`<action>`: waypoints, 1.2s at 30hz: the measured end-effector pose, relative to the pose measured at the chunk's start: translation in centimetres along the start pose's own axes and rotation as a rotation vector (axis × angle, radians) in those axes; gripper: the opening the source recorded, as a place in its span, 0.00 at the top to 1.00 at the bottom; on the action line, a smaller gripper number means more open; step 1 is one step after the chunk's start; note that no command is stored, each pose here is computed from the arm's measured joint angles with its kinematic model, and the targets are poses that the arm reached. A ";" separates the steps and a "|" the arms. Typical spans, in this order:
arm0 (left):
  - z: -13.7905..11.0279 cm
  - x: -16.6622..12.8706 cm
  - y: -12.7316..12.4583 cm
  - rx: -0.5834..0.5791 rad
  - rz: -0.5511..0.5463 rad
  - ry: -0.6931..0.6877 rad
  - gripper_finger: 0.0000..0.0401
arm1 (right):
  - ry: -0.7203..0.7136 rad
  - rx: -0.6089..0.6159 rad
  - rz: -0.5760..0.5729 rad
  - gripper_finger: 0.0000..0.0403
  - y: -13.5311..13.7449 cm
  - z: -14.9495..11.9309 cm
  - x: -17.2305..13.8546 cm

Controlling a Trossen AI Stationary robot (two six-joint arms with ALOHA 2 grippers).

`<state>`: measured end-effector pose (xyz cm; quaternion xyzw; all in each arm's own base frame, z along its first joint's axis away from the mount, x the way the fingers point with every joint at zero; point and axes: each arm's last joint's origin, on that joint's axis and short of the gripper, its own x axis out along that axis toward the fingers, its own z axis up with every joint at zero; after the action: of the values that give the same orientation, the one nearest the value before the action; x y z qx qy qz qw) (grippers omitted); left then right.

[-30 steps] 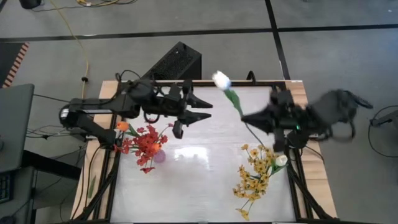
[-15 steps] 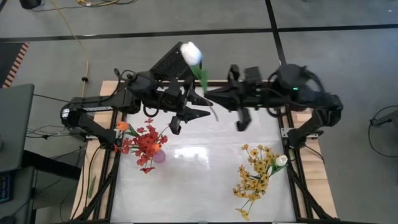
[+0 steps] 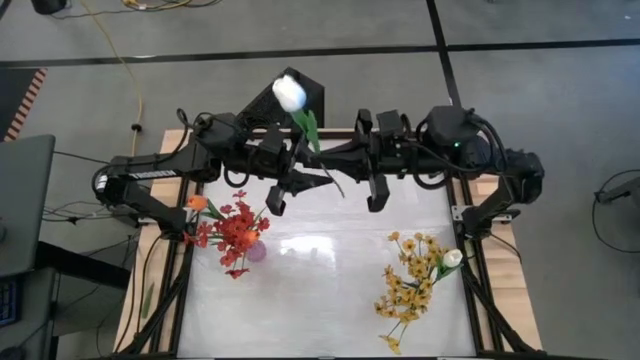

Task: Sort flowers into vase by color
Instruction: Put the white flower into the transparent vase

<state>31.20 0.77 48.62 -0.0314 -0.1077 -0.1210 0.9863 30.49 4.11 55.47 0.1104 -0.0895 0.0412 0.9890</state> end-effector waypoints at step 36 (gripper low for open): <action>-1.6 -1.9 -3.5 -0.060 0.075 0.309 1.00 | 0.353 -0.057 -0.016 0.54 -0.1 -5.5 2.1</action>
<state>28.86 -2.27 46.81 -0.0461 0.0503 -0.0904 0.9936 33.52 5.37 50.54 0.0739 0.0855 0.0494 0.9924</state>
